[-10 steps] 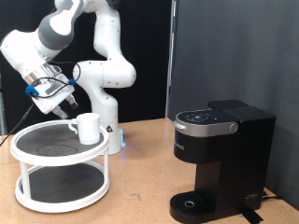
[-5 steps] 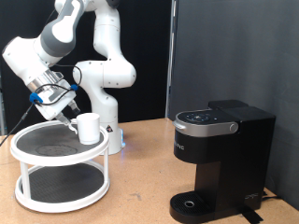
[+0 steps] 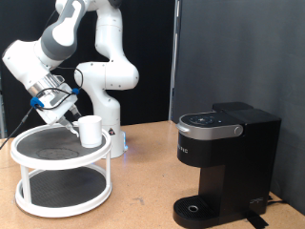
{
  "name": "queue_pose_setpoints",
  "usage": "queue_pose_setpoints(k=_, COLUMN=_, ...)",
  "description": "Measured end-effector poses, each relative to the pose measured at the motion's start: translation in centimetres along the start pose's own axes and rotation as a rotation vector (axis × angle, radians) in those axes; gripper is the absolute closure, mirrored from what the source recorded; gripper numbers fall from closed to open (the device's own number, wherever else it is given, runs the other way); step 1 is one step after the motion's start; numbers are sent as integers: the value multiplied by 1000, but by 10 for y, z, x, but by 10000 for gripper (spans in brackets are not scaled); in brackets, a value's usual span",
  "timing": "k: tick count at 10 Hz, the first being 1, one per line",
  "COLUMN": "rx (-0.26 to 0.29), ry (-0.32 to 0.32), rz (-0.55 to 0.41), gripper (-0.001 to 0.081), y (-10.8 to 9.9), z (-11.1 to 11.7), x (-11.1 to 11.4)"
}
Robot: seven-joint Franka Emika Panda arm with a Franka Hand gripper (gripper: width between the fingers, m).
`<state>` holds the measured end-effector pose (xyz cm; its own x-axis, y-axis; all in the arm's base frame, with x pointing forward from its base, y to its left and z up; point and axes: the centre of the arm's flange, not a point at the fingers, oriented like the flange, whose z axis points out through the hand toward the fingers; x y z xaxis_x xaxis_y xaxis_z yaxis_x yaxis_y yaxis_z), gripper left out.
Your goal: Make a cup of coffee with the keurig machine
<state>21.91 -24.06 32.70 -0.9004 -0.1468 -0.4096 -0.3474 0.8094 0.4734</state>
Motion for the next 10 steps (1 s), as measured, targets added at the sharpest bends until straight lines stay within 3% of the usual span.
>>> queue_pose_setpoints(k=1, rx=2, ry=0, rz=2, gripper=360, y=-1, z=0, x=0)
queue_pose_setpoints(k=2, rx=2, ry=1, rz=5, gripper=360, y=-2, z=1, x=1)
queue_pose_setpoints(k=3, rx=2, ry=1, rz=10, gripper=552, y=-2, z=2, x=1)
queue_pose_setpoints(k=4, rx=3, ry=-1, rz=13, gripper=688, y=-3, z=2, x=1)
queue_pose_setpoints(k=5, rx=5, ry=-5, rz=16, gripper=688, y=-4, z=2, x=1)
queue_pose_setpoints(k=6, rx=8, ry=-7, rz=18, gripper=781, y=-4, z=2, x=1)
queue_pose_setpoints(k=10, rx=12, ry=-5, rz=46, gripper=804, y=-5, z=3, x=0)
